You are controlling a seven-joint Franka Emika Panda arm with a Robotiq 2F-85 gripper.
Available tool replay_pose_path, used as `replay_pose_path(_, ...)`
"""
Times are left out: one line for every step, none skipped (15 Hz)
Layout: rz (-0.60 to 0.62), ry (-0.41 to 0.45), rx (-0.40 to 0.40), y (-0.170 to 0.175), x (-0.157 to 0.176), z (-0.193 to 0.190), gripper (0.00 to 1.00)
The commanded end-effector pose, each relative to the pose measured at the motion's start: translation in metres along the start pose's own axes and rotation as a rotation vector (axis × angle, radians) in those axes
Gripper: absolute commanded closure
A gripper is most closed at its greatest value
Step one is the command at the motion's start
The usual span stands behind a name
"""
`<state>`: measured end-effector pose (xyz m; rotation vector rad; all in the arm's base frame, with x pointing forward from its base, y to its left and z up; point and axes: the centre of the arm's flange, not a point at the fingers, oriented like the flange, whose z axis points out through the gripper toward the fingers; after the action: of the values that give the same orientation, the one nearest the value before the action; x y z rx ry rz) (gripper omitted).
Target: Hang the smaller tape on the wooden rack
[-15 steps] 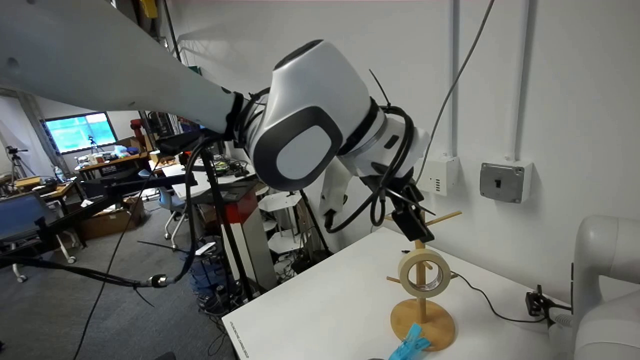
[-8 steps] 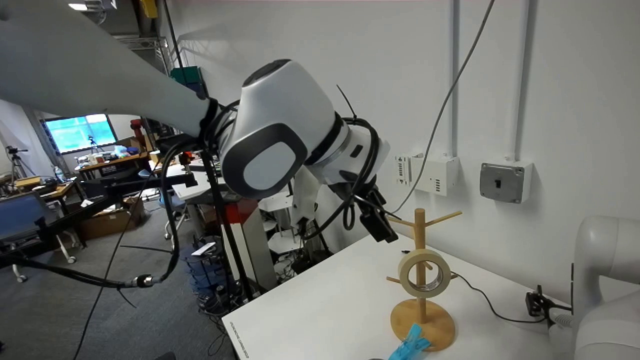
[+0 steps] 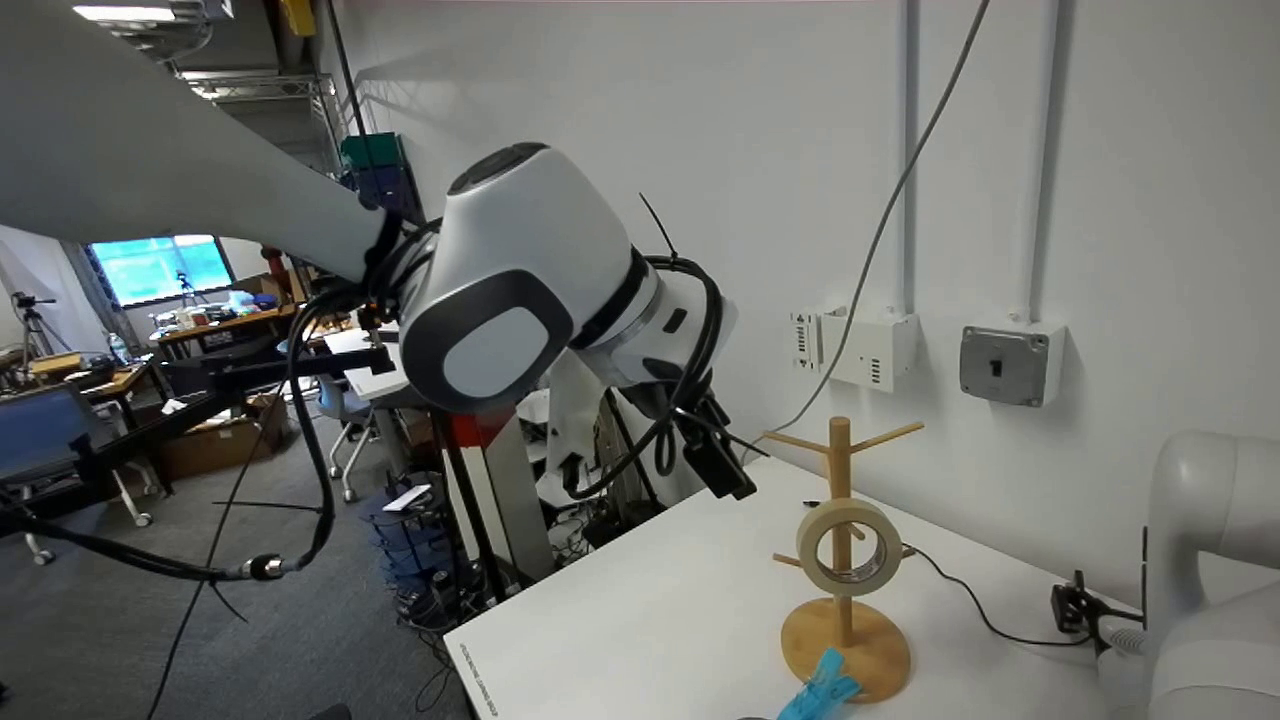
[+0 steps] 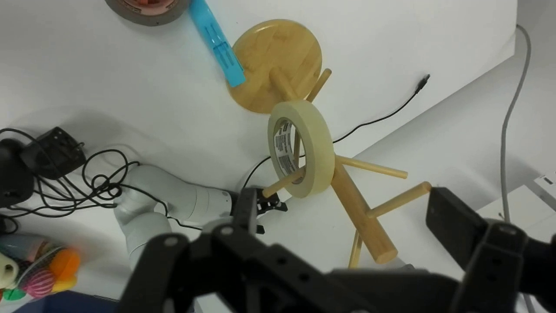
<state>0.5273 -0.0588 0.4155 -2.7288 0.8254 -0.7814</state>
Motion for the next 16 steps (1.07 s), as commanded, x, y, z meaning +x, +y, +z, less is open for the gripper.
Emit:
replay_pose_path(-0.016, -0.009, 0.030, 0.015, -0.015, -0.021, 0.00)
replay_pose_path(-0.016, -0.013, 0.031, 0.017, -0.020, -0.024, 0.00)
replay_pose_path(-0.016, -0.014, 0.034, 0.019, -0.023, -0.026, 0.00)
replay_pose_path(-0.015, -0.015, 0.036, 0.021, -0.026, -0.028, 0.00)
replay_pose_path(-0.014, -0.014, 0.039, 0.022, -0.030, -0.032, 0.00)
replay_pose_path(-0.012, -0.013, 0.041, 0.024, -0.032, -0.034, 0.00)
replay_pose_path(-0.007, -0.010, 0.043, 0.024, -0.034, -0.037, 0.00)
replay_pose_path(-0.005, -0.008, 0.047, 0.025, -0.036, -0.039, 0.00)
replay_pose_path(-0.005, -0.006, 0.051, 0.026, -0.038, -0.041, 0.00)
replay_pose_path(-0.005, -0.006, 0.053, 0.026, -0.040, -0.043, 0.00)
replay_pose_path(-0.007, -0.004, 0.056, 0.026, -0.042, -0.045, 0.00)
replay_pose_path(-0.003, -0.004, 0.056, 0.026, -0.043, -0.045, 0.00)
replay_pose_path(-0.002, -0.004, 0.028, 0.019, -0.034, -0.033, 0.00)
replay_pose_path(-0.002, -0.004, 0.029, 0.019, -0.035, -0.034, 0.00)
replay_pose_path(-0.002, -0.005, 0.028, 0.018, -0.035, -0.033, 0.00)
replay_pose_path(-0.002, -0.008, 0.027, 0.019, -0.036, -0.032, 0.00)
